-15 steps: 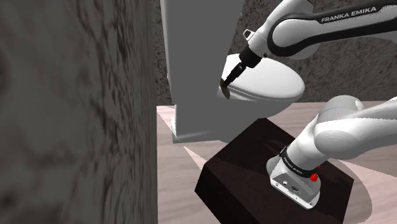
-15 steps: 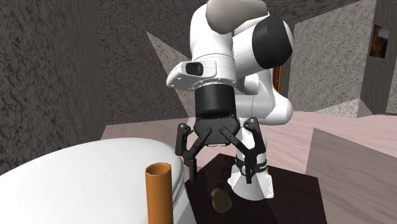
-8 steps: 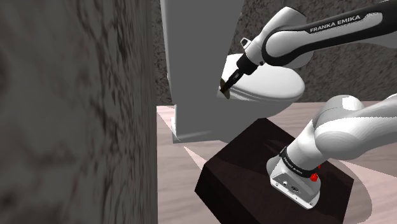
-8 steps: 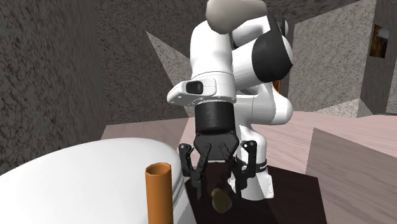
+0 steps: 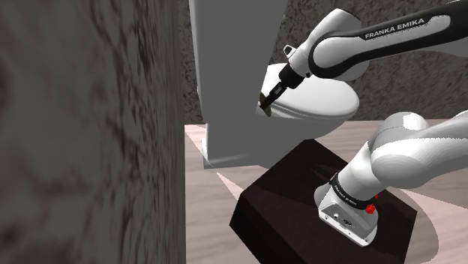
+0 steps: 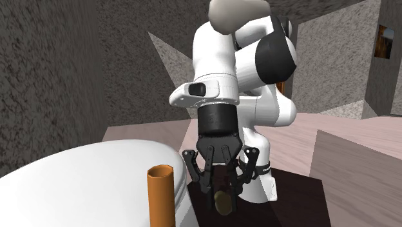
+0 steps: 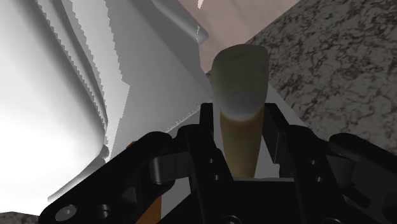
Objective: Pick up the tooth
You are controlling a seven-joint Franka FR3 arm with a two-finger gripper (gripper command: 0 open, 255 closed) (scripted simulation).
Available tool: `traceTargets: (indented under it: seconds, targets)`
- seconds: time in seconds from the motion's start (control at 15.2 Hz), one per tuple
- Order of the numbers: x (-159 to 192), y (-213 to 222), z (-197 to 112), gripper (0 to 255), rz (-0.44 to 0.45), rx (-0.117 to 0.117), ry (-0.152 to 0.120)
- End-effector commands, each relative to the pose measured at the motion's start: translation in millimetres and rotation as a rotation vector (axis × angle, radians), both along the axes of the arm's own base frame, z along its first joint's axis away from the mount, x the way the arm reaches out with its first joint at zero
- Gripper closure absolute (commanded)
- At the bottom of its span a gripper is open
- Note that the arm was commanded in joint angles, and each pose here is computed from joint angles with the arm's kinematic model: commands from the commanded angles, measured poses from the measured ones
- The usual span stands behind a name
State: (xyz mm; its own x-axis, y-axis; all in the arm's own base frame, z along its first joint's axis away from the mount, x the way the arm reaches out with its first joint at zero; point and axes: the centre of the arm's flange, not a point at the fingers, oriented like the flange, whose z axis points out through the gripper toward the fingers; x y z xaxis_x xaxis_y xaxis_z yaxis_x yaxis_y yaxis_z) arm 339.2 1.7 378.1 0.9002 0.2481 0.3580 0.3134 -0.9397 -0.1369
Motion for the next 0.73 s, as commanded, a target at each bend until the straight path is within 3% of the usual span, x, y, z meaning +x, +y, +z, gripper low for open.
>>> traceTargets:
  seconds: [0.0, 0.66]
  targets:
    - [0.5, -0.2, 0.3, 255, 0.0, 0.0, 0.0]
    - [0.5, -0.2, 53.1, 255, 0.0, 0.0, 0.0]
